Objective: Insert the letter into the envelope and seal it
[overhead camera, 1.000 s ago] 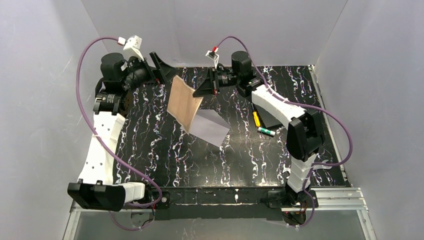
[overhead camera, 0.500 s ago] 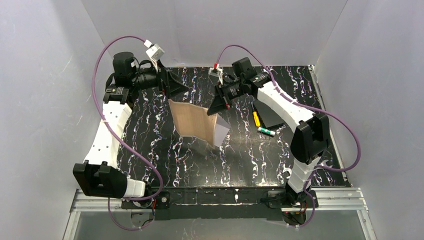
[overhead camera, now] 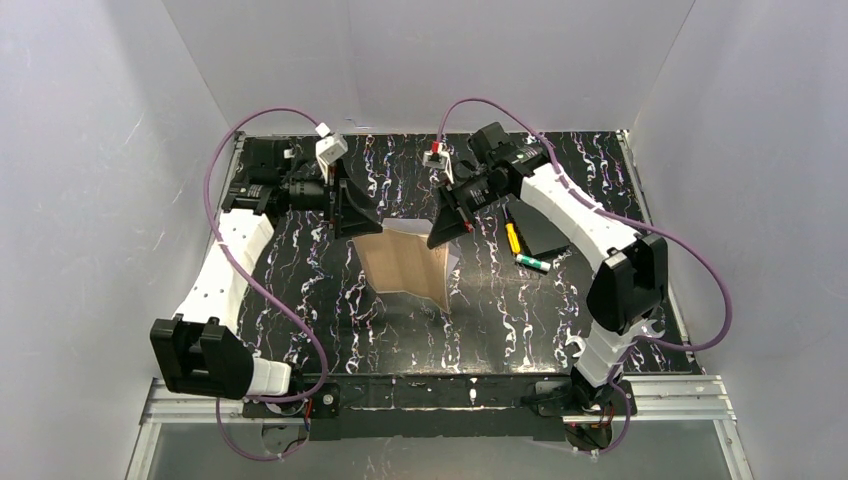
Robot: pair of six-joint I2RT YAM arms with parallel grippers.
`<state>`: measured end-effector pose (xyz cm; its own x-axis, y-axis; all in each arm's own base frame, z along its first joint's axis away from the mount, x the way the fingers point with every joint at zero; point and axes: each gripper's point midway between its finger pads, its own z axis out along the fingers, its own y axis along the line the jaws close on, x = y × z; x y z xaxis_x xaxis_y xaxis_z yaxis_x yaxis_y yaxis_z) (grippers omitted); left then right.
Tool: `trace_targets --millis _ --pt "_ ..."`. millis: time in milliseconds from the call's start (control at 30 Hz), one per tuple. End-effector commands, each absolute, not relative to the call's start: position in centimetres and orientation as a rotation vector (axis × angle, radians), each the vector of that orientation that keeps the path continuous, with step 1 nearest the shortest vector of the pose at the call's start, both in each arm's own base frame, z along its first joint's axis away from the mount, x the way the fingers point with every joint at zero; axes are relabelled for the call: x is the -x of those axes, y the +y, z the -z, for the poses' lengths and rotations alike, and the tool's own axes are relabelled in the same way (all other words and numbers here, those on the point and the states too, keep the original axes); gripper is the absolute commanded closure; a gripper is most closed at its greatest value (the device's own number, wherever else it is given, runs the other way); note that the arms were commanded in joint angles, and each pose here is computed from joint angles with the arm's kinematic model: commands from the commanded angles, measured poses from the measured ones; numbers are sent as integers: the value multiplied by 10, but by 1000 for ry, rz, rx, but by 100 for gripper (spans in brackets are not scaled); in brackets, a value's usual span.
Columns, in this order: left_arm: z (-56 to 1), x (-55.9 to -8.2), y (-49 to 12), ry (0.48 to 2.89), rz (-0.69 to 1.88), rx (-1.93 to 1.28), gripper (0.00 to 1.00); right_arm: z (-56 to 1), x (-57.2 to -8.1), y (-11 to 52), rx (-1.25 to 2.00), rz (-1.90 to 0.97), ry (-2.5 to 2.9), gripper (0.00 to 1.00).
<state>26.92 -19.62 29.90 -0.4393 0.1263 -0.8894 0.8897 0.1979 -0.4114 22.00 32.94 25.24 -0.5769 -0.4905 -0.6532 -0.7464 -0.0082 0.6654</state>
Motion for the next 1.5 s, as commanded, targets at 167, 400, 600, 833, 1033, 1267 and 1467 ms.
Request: trace_targets --millis 167,400,600,833,1033,1267,1467 --pt "-261 -252 -205 1807 1364 -1049 12 -293 -194 323 1332 -1715 1895 99" --pt "-242 -257 -198 1865 1276 -1125 15 -294 -185 317 1328 -1717 1895 99" --pt "-248 -249 -196 1843 1285 -1173 43 -293 -182 315 1329 -1700 1907 99" --pt "-259 -243 -196 1810 1281 -1178 58 -290 -178 314 1333 -1687 1926 99" --pt "-255 -243 -195 1830 1264 -1182 68 -287 -175 313 1354 -1663 1932 99" --pt "-259 -238 -198 1813 1294 -1174 93 -286 -177 315 1360 -1639 1936 99" --pt "-262 -234 -197 1808 1291 -1178 100 -279 -192 315 1334 -1512 1990 99"
